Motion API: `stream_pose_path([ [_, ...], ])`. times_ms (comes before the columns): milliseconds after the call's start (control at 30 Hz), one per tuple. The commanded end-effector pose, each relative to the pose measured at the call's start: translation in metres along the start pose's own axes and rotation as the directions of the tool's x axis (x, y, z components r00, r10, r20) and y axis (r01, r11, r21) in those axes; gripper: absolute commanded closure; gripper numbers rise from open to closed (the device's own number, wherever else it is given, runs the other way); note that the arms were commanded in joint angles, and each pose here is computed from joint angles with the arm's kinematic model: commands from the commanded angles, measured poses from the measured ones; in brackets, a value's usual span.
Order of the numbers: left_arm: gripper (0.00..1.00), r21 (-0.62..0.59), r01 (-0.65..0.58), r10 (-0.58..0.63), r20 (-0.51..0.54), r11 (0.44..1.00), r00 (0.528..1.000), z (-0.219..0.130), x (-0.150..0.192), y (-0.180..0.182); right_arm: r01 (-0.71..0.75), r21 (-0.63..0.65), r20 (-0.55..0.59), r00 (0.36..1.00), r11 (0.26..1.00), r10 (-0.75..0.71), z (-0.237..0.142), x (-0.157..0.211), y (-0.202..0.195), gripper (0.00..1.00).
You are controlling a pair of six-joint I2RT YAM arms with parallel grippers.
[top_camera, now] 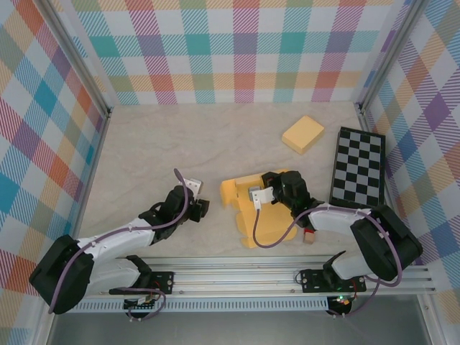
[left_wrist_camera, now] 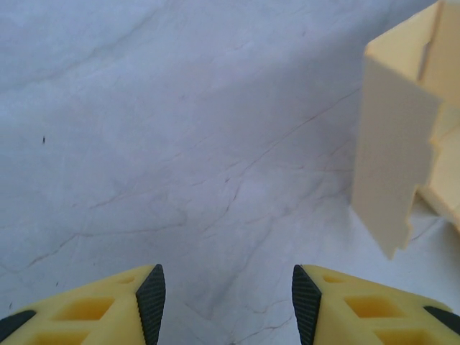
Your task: Fold the paper box
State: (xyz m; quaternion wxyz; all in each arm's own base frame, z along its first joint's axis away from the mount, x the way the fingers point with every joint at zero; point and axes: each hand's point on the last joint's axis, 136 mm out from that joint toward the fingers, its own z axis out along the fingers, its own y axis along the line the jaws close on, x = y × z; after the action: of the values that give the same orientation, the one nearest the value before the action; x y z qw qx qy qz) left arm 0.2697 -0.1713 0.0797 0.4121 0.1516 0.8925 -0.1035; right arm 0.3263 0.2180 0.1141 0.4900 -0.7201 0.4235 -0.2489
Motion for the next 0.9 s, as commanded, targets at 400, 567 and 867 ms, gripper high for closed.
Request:
stream_pose_path([
  [400, 0.46, 0.151, -0.114, 0.102, 0.086, 0.982, 0.991, 0.032, -0.053, -0.041, -0.040, 0.125, 0.067, 0.997, 0.991, 0.032, -0.022, -0.013, -0.034, 1.00],
  [567, 0.46, 0.186, -0.161, 0.154, 0.055, 0.969, 0.987, 0.042, -0.054, -0.051, -0.063, 0.147, 0.048, 0.997, 0.987, 0.056, -0.014, -0.011, -0.034, 1.00],
  [867, 0.47, 0.153, -0.253, 0.250, 0.042, 0.955, 0.967, 0.042, -0.051, -0.046, -0.066, 0.113, 0.028, 0.998, 0.991, 0.063, -0.002, -0.007, -0.018, 1.00],
])
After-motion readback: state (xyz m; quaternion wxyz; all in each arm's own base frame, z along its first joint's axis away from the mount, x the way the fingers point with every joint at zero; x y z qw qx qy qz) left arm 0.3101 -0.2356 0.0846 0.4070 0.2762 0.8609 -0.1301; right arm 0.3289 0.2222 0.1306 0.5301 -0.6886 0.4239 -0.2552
